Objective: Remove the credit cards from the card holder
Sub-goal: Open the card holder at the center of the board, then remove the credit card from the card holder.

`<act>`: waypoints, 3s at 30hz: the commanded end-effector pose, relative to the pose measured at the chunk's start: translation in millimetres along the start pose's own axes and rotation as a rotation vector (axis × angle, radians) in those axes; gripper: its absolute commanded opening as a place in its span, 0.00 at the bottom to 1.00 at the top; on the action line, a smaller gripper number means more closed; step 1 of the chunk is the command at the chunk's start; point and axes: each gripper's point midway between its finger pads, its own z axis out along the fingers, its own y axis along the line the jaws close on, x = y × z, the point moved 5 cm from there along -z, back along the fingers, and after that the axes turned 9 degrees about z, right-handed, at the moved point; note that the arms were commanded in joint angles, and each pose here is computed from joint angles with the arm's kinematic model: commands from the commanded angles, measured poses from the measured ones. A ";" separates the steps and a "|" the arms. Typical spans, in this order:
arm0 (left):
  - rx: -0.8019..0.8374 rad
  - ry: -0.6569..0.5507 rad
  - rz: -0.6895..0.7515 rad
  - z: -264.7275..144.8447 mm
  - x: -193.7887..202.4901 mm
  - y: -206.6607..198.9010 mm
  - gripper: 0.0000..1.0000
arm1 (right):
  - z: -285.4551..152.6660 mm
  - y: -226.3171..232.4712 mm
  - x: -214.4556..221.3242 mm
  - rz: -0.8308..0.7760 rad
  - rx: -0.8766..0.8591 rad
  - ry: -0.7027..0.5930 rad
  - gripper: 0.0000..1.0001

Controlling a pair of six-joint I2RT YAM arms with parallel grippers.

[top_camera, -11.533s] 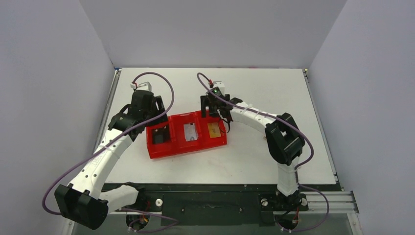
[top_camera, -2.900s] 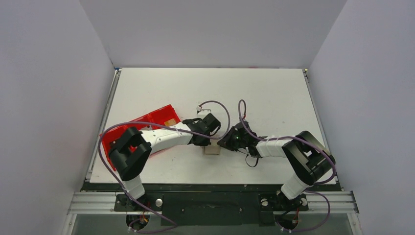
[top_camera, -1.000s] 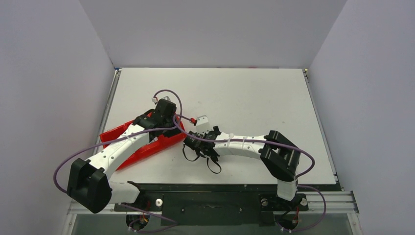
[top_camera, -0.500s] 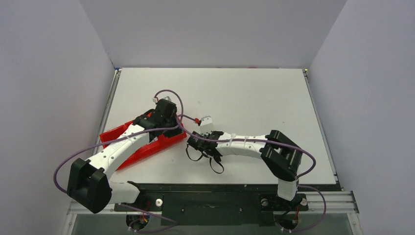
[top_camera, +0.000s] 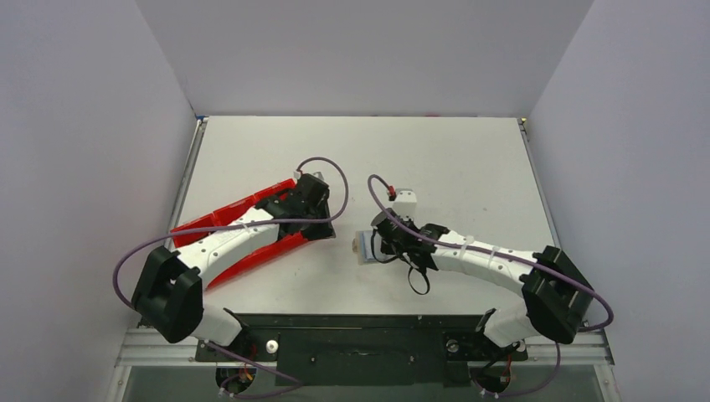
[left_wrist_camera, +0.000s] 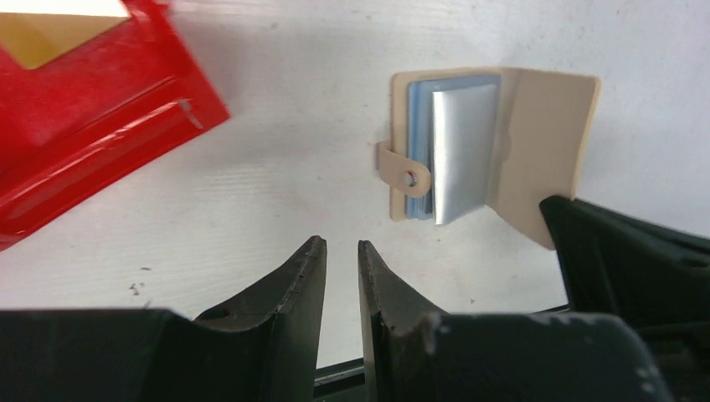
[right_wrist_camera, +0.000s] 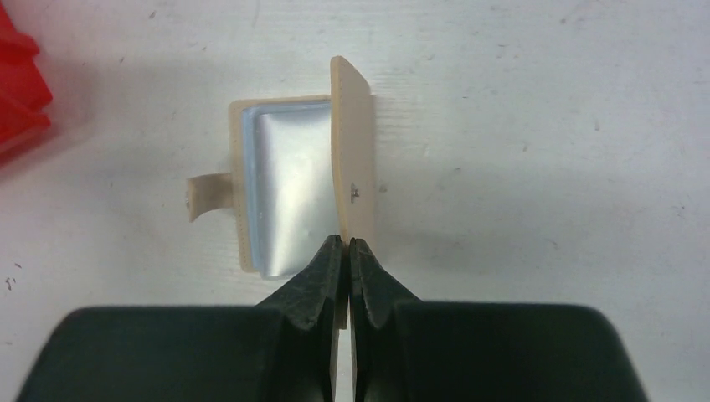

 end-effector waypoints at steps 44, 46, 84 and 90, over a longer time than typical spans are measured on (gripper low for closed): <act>0.015 0.114 0.148 91.2 34.0 -87.2 0.27 | 56.1 -71.0 38.9 0.262 0.013 0.182 0.00; 0.022 0.117 0.148 94.2 33.9 -89.5 0.27 | 56.5 -69.6 39.4 0.263 0.000 0.186 0.00; 0.331 0.118 0.183 116.4 22.0 -162.9 0.46 | -20.3 -100.1 -20.6 0.449 -0.089 -0.093 0.35; 0.355 0.137 0.182 119.2 24.4 -167.4 0.50 | -28.7 -104.3 -28.2 0.463 -0.088 -0.121 0.35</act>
